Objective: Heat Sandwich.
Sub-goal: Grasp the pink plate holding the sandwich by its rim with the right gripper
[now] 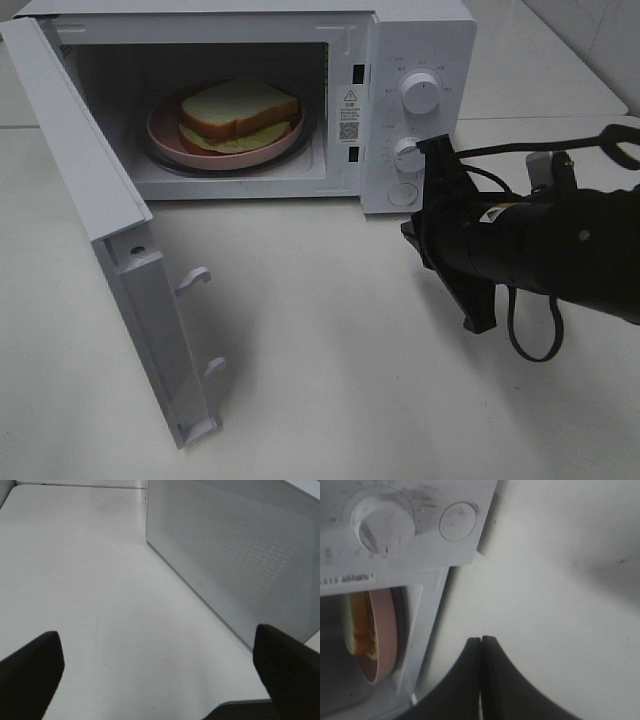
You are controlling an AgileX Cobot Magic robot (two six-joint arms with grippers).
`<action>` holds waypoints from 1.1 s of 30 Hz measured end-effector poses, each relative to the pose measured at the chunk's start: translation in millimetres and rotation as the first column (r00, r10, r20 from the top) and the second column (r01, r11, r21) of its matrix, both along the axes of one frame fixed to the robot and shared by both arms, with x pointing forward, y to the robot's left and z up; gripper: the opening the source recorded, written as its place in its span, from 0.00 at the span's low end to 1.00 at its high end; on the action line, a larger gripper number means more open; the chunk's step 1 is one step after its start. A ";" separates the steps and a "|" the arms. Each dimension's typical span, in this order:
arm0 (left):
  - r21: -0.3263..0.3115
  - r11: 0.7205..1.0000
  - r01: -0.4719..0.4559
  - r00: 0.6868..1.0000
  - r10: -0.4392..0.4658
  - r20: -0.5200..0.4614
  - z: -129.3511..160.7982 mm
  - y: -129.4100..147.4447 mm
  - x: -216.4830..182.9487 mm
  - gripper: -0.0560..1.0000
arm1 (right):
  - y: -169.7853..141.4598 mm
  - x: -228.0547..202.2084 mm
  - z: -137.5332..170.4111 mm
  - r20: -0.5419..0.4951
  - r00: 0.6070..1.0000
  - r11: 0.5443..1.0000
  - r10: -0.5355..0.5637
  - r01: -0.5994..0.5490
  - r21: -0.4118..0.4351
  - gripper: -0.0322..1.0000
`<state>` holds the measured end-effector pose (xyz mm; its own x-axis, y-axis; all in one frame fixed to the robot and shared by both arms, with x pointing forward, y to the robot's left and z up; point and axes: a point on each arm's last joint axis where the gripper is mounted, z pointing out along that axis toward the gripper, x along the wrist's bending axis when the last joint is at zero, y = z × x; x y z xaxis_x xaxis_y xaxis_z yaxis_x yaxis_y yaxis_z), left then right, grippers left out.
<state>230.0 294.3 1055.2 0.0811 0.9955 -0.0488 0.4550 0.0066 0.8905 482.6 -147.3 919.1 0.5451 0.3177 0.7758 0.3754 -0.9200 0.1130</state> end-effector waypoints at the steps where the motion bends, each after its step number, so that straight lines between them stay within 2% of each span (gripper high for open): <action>1: 0.000 1.000 0.000 1.000 0.000 0.000 0.0 0.0 0.0 0.97 | 0.5 -2.0 2.2 -0.009 1.000 1.000 0.028 -0.028 -0.013 0.05; 2: 0.000 1.000 0.000 1.000 0.000 0.000 0.0 0.0 0.0 0.97 | 0.5 -2.0 2.2 -0.009 1.000 1.000 0.028 -0.028 -0.013 0.05; 6: 0.000 1.000 0.000 1.000 0.000 0.000 0.0 0.0 0.0 0.97 | 2.7 -12.8 12.8 -0.041 0.977 0.970 0.211 -0.214 -0.113 0.05; 12: 0.000 1.000 0.000 1.000 0.000 0.000 0.0 0.0 0.0 0.97 | 3.8 -18.3 16.6 -0.072 0.938 0.919 0.339 -0.347 -0.187 0.05; 15: 0.000 1.000 0.000 1.000 0.000 0.000 0.0 0.0 0.0 0.97 | 4.3 -14.5 24.7 -0.152 0.858 0.829 0.490 -0.513 -0.224 0.05; 16: 0.000 1.000 0.000 1.000 0.000 0.000 0.0 0.0 0.0 0.97 | 4.3 -14.5 24.7 -0.152 0.858 0.829 0.490 -0.513 -0.224 0.05; 19: 0.000 1.000 0.000 1.000 0.000 0.000 0.0 0.0 0.0 0.97 | 3.1 -9.5 30.6 -0.184 0.807 0.771 0.561 -0.590 -0.239 0.05; 20: 0.000 1.000 0.000 1.000 0.000 0.000 0.0 0.0 0.0 0.97 | 3.1 -9.5 30.6 -0.184 0.807 0.771 0.561 -0.590 -0.239 0.05; 21: 0.000 1.000 0.000 1.000 0.000 0.000 0.0 0.0 0.0 0.97 | 3.4 -7.6 35.7 -0.212 0.756 0.713 0.620 -0.655 -0.250 0.05; 23: 0.000 1.000 0.000 1.000 0.000 0.000 0.0 0.0 0.0 0.97 | 4.7 -6.4 41.7 -0.242 0.695 0.643 0.677 -0.719 -0.265 0.05; 24: 0.000 1.000 0.000 1.000 0.000 0.000 0.0 0.0 0.0 0.97 | 5.9 -5.4 47.3 -0.273 0.635 0.568 0.723 -0.771 -0.287 0.05; 25: 0.000 1.000 0.000 1.000 0.000 0.000 0.0 0.0 0.0 0.97 | 5.9 -5.4 47.3 -0.273 0.635 0.568 0.723 -0.771 -0.287 0.05; 28: 0.000 1.000 0.000 1.000 0.000 0.000 0.0 0.0 0.0 0.97 | 6.9 -4.0 57.5 -0.342 0.534 0.441 0.773 -0.841 -0.314 0.05; 29: 0.000 1.000 0.000 1.000 0.000 0.000 0.0 0.0 0.0 0.97 | 5.8 -3.9 63.6 -0.399 0.469 0.357 0.788 -0.876 -0.325 0.05; 30: 0.000 1.000 0.000 1.000 0.000 0.000 0.0 0.0 0.0 0.97 | 5.8 -3.9 63.6 -0.399 0.469 0.357 0.788 -0.876 -0.325 0.05; 32: 0.000 1.000 0.000 1.000 0.000 0.000 0.0 0.0 0.0 0.97 | 5.5 -2.1 71.5 -0.437 0.415 0.281 0.798 -0.898 -0.339 0.06; 33: 0.000 1.000 0.000 1.000 0.000 0.000 0.0 0.0 0.0 0.97 | 4.6 -0.9 78.5 -0.471 0.361 0.204 0.805 -0.914 -0.352 0.06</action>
